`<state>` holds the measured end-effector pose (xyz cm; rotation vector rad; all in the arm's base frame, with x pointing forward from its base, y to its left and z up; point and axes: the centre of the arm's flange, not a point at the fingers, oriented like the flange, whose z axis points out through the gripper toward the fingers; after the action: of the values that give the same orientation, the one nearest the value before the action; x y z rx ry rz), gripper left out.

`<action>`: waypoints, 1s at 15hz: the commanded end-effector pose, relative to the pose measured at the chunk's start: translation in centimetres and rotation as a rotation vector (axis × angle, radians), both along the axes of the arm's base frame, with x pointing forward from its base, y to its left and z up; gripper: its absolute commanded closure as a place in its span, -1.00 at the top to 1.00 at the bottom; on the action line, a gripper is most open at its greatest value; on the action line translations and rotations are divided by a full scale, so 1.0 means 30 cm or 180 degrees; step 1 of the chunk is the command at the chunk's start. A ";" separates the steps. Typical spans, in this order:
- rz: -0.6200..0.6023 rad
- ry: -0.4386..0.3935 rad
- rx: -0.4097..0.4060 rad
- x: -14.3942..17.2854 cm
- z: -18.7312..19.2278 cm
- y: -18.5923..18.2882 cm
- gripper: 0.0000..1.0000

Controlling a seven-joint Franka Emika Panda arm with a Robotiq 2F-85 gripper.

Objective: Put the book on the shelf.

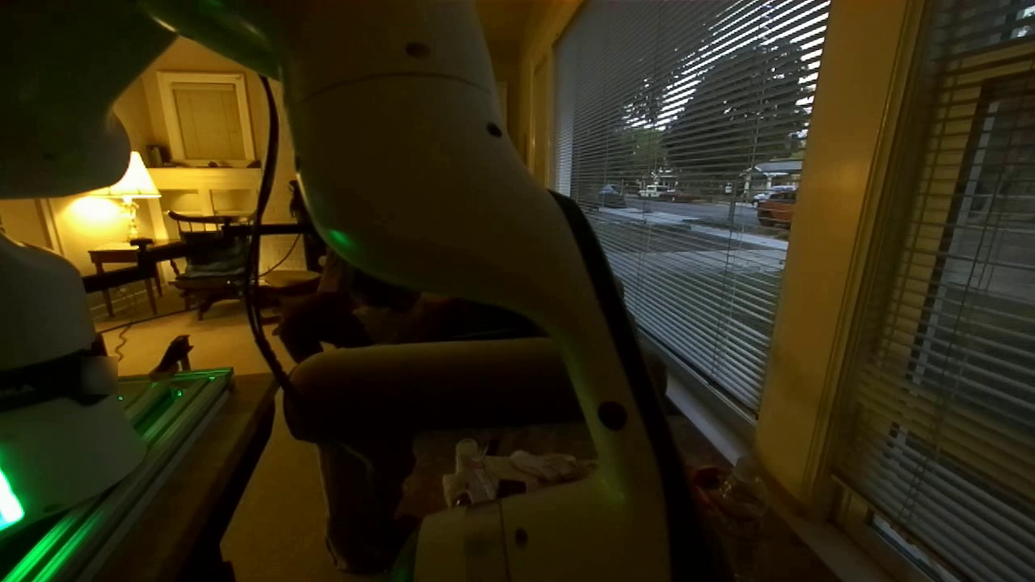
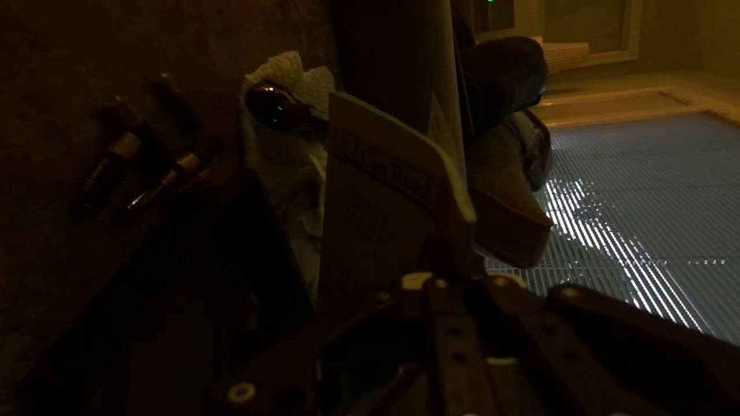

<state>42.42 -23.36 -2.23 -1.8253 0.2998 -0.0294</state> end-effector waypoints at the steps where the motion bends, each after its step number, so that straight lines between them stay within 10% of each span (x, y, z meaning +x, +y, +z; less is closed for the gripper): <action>1: 0.0075 0.0081 0.0178 0.031 0.014 0.004 -0.98; 15: -0.0060 0.0208 0.0488 0.129 -0.027 0.020 -0.98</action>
<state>44.93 -22.73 -1.31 -1.6985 0.3176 0.0258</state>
